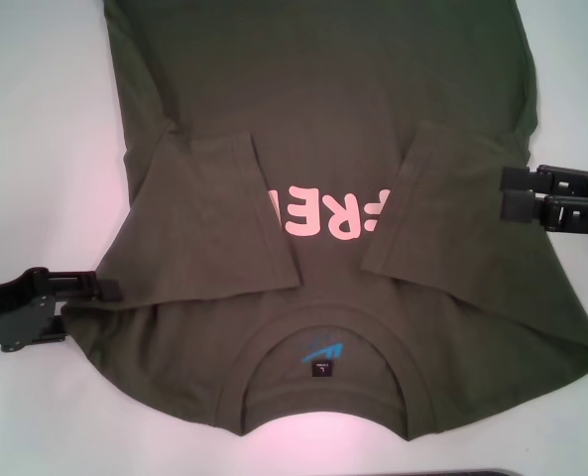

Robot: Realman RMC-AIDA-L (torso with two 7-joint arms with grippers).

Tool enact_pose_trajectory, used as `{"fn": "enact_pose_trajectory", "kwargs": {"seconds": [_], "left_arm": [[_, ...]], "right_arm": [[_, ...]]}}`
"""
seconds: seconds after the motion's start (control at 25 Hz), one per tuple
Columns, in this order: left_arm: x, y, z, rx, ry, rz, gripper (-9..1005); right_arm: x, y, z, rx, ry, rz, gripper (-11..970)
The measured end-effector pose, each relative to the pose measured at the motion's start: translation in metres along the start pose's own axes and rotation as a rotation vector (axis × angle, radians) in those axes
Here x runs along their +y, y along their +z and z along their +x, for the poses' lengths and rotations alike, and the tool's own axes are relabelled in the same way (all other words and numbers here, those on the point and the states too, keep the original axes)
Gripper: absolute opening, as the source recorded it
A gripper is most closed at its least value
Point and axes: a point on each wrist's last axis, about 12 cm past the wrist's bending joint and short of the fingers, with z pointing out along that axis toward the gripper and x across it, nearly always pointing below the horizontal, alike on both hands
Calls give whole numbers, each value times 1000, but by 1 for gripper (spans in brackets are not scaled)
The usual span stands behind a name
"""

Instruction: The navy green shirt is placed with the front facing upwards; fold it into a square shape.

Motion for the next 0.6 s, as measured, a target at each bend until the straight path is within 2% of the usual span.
{"fn": "enact_pose_trajectory", "kwargs": {"seconds": [0.44,0.6], "left_arm": [[-1,-1,-1,1,2,2,609],[0,-2,-2,-2,-62,9,589]], "right_arm": [[0,1,0,0,1,-1,909],[0,1,0,0,1,-1,909]]}}
